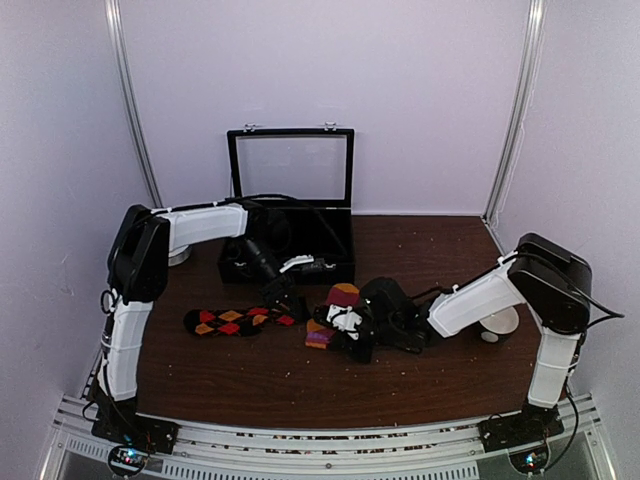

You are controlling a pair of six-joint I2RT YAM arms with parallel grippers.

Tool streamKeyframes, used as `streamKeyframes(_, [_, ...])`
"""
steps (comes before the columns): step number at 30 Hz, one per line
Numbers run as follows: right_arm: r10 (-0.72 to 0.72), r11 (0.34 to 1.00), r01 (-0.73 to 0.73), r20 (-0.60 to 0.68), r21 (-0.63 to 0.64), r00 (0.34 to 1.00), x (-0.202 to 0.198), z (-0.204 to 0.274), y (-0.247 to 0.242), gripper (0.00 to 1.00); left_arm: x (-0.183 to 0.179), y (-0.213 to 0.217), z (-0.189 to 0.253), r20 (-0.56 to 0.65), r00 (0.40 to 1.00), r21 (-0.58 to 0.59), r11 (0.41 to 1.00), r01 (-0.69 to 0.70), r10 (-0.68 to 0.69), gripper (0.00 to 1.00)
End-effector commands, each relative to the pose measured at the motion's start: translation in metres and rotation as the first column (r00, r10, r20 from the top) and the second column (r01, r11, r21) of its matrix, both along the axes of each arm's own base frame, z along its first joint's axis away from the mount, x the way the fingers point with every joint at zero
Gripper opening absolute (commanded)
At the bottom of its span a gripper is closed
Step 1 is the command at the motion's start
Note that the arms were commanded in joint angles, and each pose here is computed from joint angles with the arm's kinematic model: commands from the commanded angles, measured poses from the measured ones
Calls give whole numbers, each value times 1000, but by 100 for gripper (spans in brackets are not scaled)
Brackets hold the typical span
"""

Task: Roll the socks
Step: Roll the sock at the center of the board.

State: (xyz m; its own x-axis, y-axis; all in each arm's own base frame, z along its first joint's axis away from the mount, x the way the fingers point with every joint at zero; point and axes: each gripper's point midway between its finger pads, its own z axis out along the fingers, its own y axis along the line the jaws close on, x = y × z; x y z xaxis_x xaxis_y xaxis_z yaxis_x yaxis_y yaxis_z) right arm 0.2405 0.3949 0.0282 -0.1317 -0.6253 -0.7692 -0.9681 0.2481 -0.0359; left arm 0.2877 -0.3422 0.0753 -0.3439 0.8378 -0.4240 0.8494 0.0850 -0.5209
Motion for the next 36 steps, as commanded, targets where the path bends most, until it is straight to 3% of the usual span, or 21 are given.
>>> streamKeyframes(1, [-55,985,1,-314,-171,948,-50,-59,-37,0,-7,-3,23,52,998,-73,997,31,-28,59])
streamKeyframes(6, [-149,982,74,-465,-175,872,-57,-71,-46,0,-29,-1,35,65,996,-213,975,69,-57,56])
streamKeyframes(14, [-266,964,193,-653,-183,709,-48,-83,-50,0,-50,0,21,126,980,-206,963,175,-151,57])
streamKeyframes(18, [-314,950,205,-720,-237,619,-45,-91,-53,0,-69,-5,-3,179,950,-121,953,279,-256,55])
streamKeyframes(28, [-475,878,297,-753,-374,456,-29,-117,-81,0,-63,-29,-30,332,874,26,930,368,-355,52])
streamKeyframes(36, [-514,857,295,-750,-423,416,-30,-126,-91,0,-53,-36,-40,421,816,104,915,389,-395,50])
